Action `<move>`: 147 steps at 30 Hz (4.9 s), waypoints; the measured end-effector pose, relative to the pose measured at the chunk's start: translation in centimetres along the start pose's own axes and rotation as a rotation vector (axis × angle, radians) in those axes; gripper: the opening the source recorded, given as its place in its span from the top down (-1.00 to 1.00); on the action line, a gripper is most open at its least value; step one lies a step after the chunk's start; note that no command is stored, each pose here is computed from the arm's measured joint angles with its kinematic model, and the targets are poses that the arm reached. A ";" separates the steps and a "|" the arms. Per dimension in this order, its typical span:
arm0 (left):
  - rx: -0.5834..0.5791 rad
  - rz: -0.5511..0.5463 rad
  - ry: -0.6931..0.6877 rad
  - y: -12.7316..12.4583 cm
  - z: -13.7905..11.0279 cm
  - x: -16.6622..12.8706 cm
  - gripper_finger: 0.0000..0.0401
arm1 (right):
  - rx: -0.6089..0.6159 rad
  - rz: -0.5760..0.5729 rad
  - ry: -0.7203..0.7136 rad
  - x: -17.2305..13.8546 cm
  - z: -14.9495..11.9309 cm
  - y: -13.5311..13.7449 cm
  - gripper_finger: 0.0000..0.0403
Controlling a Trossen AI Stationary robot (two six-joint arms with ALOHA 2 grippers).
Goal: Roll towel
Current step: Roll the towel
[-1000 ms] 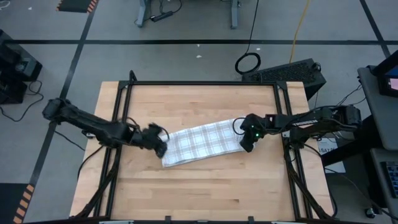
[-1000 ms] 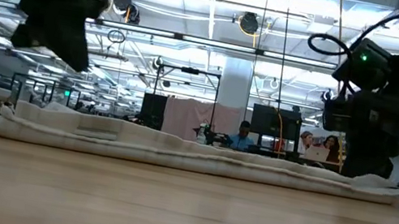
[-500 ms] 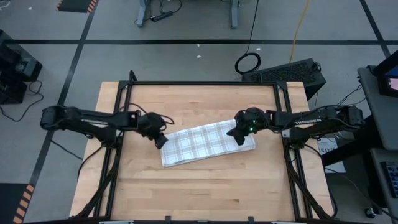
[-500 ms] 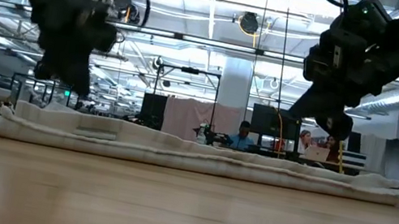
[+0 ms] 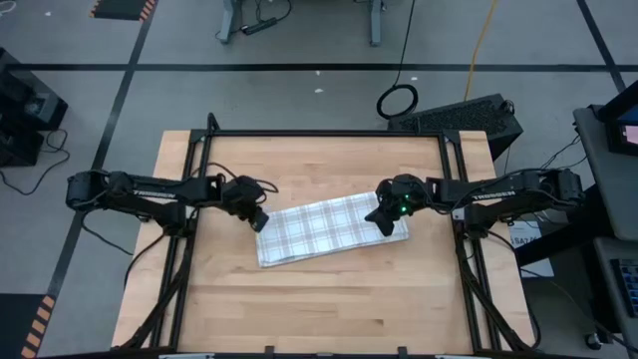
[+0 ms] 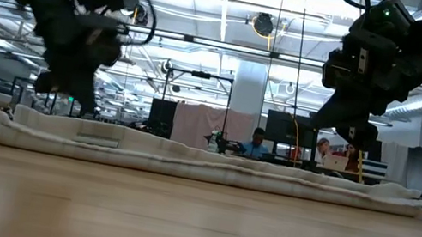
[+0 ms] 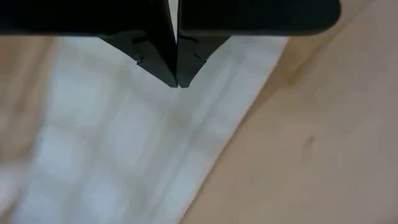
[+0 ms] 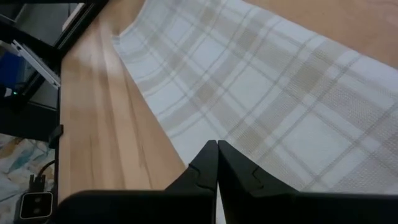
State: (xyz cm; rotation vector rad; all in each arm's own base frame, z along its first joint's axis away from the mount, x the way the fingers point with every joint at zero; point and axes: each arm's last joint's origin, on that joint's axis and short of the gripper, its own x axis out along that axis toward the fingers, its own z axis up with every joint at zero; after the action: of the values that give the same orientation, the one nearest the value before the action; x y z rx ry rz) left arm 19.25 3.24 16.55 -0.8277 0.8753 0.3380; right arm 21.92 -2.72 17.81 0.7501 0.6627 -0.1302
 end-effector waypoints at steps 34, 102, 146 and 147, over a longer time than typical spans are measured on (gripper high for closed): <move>0.239 -0.199 -0.161 -4.7 0.3 0.2 0.96 | 0.356 -0.265 -0.038 0.3 2.5 6.6 1.00; 0.398 -0.171 -0.058 -13.1 -3.3 2.0 0.97 | 0.567 0.000 0.174 5.6 -3.9 12.6 1.00; 0.121 -0.112 -0.017 -9.9 0.7 1.7 0.97 | 0.506 -0.623 0.239 3.1 5.1 -7.0 1.00; 0.142 -0.114 -0.011 -9.7 0.9 1.7 0.97 | 0.503 -0.623 0.230 3.4 5.1 -7.2 1.00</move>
State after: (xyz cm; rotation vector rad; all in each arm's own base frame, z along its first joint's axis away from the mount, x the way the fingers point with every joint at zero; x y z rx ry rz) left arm 26.34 -2.46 20.37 -0.7401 0.8285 0.1776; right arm 24.81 -11.02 14.30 1.0267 1.0901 -0.8133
